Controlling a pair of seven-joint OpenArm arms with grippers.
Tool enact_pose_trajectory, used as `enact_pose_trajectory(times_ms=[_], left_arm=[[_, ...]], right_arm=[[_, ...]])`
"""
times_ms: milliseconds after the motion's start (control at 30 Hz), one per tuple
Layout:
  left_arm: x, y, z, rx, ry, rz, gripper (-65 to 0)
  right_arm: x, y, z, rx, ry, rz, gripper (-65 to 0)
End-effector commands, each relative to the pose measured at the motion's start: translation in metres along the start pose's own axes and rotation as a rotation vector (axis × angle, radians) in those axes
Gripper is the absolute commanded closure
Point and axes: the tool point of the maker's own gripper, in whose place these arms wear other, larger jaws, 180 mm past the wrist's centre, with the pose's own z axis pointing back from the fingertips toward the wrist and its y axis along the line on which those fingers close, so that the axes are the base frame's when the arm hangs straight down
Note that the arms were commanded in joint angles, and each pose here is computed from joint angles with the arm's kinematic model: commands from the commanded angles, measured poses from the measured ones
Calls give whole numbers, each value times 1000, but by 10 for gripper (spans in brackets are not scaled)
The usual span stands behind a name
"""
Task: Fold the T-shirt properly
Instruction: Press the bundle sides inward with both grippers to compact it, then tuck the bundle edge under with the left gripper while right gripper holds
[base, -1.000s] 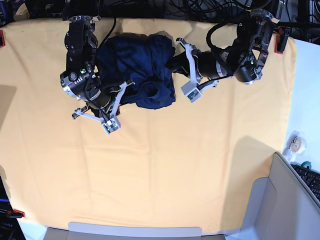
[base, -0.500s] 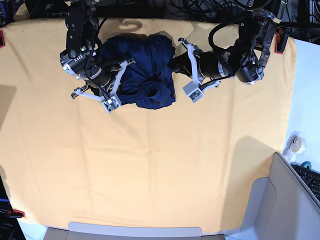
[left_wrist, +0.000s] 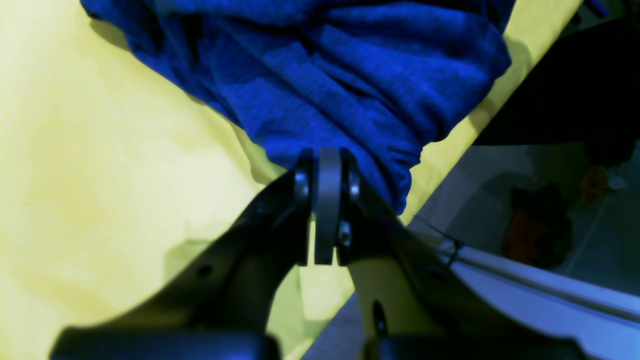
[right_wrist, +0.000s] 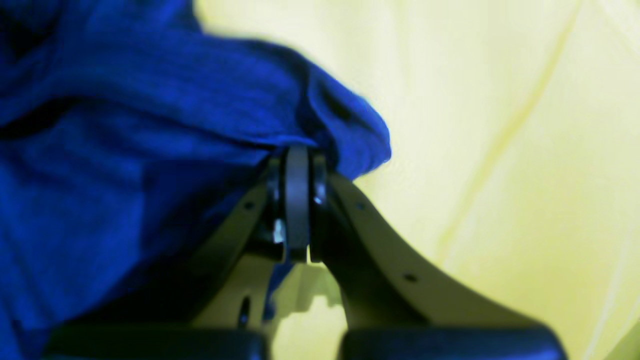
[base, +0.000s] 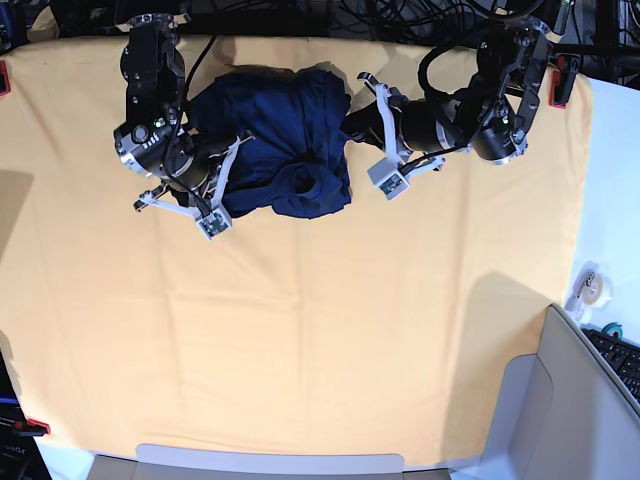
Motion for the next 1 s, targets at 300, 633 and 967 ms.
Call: enact_pose_trajectory(times_ms=[300, 633, 967], left_arm=[[13, -1, 5, -1, -51, -15, 0], [27, -9, 8, -13, -110, -42, 0], [52, -10, 9, -14, -168, -69, 0]], right_arm=[[76, -29, 2, -46, -156, -6, 0], [-39, -47, 45, -176, -60, -258, 0], [-38, 11, 69, 194, -340, -549, 0]])
